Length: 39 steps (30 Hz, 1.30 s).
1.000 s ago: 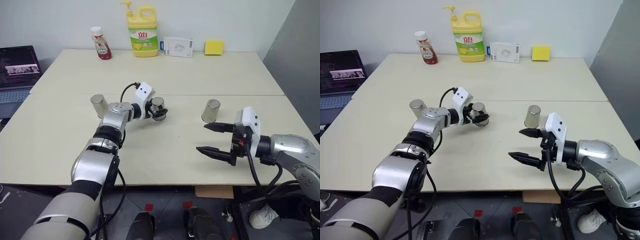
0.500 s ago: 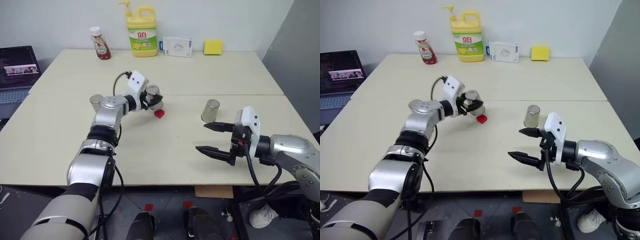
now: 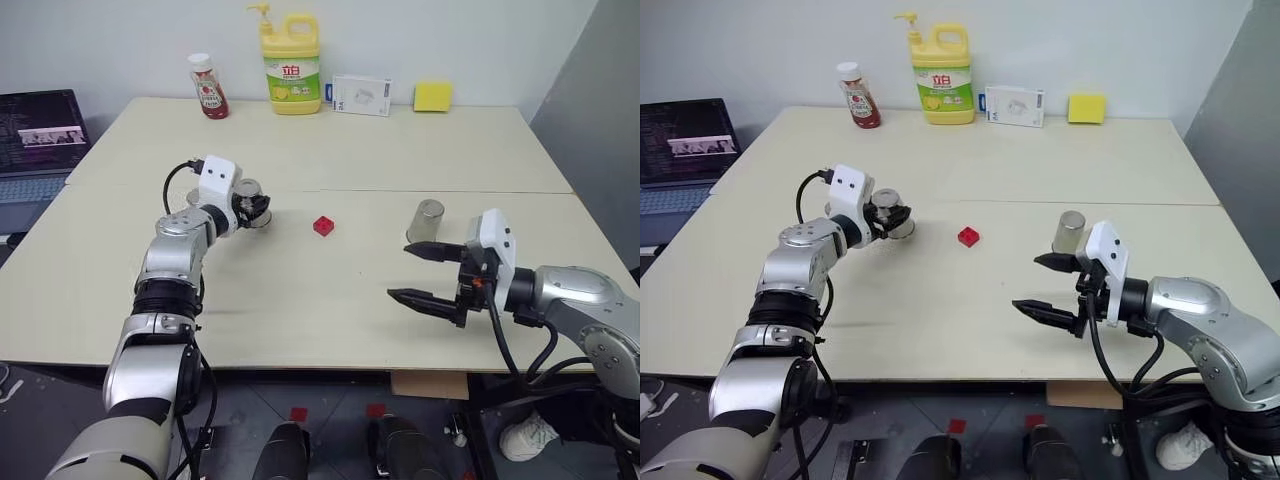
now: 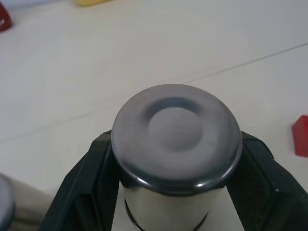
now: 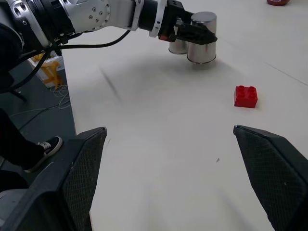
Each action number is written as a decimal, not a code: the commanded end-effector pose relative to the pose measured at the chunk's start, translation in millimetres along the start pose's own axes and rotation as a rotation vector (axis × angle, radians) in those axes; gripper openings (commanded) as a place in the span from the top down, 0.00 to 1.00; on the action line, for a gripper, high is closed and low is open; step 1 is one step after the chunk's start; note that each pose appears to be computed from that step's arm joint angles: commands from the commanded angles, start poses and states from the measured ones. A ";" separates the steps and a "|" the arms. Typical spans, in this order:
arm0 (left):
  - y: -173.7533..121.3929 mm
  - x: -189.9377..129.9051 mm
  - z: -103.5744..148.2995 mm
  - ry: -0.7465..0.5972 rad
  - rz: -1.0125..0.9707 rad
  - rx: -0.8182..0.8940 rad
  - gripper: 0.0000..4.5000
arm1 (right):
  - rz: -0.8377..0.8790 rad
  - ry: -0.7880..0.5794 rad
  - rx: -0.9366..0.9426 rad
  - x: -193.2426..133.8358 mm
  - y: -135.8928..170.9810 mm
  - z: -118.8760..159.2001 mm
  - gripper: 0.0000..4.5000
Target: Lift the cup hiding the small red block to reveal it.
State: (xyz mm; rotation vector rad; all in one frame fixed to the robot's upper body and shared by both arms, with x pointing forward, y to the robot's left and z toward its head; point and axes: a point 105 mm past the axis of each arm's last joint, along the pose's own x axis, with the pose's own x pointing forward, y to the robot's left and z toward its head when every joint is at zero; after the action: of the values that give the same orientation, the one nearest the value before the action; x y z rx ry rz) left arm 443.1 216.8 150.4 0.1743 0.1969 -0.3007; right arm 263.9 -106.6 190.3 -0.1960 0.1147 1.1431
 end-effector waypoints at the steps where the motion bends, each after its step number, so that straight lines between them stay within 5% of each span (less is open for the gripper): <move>1: 6.2 -1.0 11.2 -0.036 0.013 -0.025 0.32 | 0.007 -0.028 -0.045 -1.0 0.6 10.1 0.00; 8: 3.7 -2.9 24.2 -0.064 -0.033 -0.059 0.01 | 0.006 -0.030 -0.047 -0.7 0.9 11.5 0.00; 15: 4.1 -24.6 79.0 -0.224 -0.031 0.061 0.01 | -0.005 -0.040 -0.046 -0.5 -0.6 13.1 0.00; 21: 13.3 -60.5 100.7 -0.233 0.010 0.244 0.01 | -0.071 -0.081 -0.081 -2.2 -10.0 19.0 0.00; 26: 16.9 -112.0 84.6 -0.139 -0.083 0.367 0.01 | -0.181 -0.109 -0.172 -9.1 -26.4 20.3 0.00; 31: 2.7 -151.3 56.7 -0.022 -0.303 0.308 0.01 | -0.131 -0.059 -0.109 -18.8 -29.4 12.9 0.00; 39: 5.0 -178.9 23.9 0.111 -0.350 0.282 0.01 | -0.101 0.012 -0.043 -34.0 -34.0 -0.9 0.00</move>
State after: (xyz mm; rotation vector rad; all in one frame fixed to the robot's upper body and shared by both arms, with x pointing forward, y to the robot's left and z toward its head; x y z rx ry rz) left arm 286.0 264.4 199.2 0.3920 0.3400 -0.6761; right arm 283.3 -146.2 193.1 -0.2368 0.1082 1.0398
